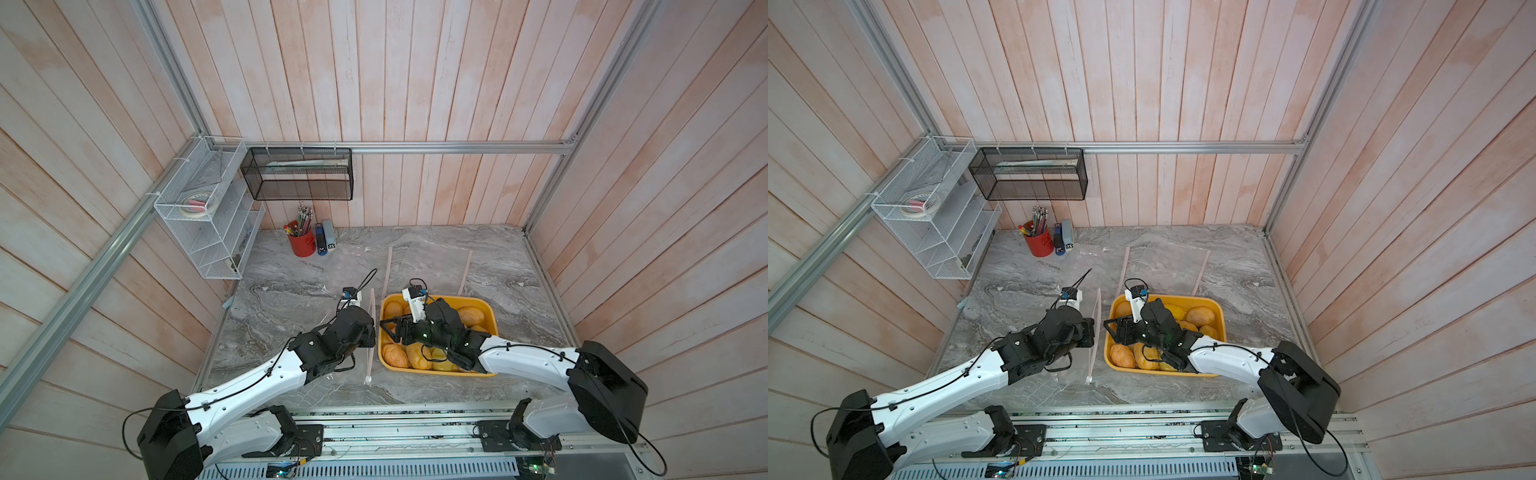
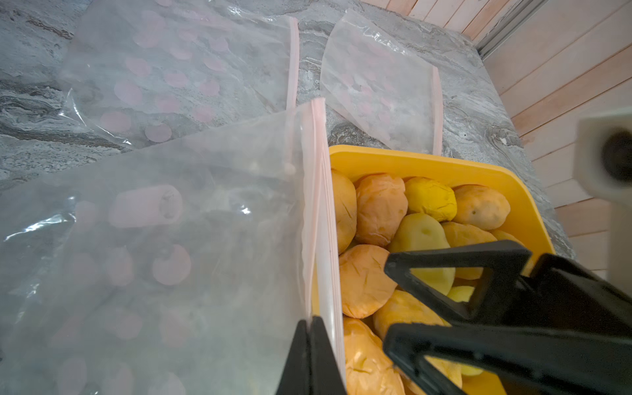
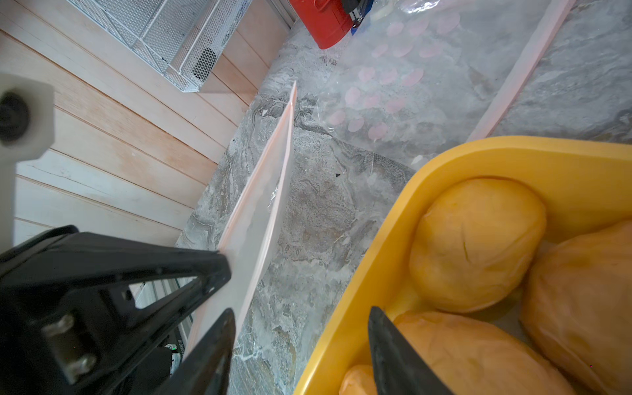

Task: Put the potatoes into a zipper bag and zip it
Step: Open the zipper of the food storage bag at the center of the board.

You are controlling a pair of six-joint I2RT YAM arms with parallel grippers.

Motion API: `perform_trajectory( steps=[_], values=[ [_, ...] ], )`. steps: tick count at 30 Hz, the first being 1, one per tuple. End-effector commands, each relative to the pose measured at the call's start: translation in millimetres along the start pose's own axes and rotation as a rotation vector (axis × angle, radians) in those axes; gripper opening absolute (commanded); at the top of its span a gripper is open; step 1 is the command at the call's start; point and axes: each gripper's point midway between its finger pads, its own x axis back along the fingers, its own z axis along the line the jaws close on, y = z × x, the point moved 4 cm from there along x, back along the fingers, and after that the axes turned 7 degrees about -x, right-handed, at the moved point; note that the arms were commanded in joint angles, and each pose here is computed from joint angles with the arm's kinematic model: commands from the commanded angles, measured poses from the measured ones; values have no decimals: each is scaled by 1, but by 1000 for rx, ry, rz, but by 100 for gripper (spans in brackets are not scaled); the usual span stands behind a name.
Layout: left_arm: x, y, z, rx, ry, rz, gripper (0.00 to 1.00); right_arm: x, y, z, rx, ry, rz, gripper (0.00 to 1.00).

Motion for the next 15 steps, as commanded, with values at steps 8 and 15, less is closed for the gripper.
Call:
perform_trajectory(
  steps=[8,15],
  values=[
    [8,5,-4,-11,-36,-17,0,-36,1,11,-8,30,43,57],
    [13,5,-1,-12,-27,-29,0,-42,2,9,-8,14,43,46]
  ],
)
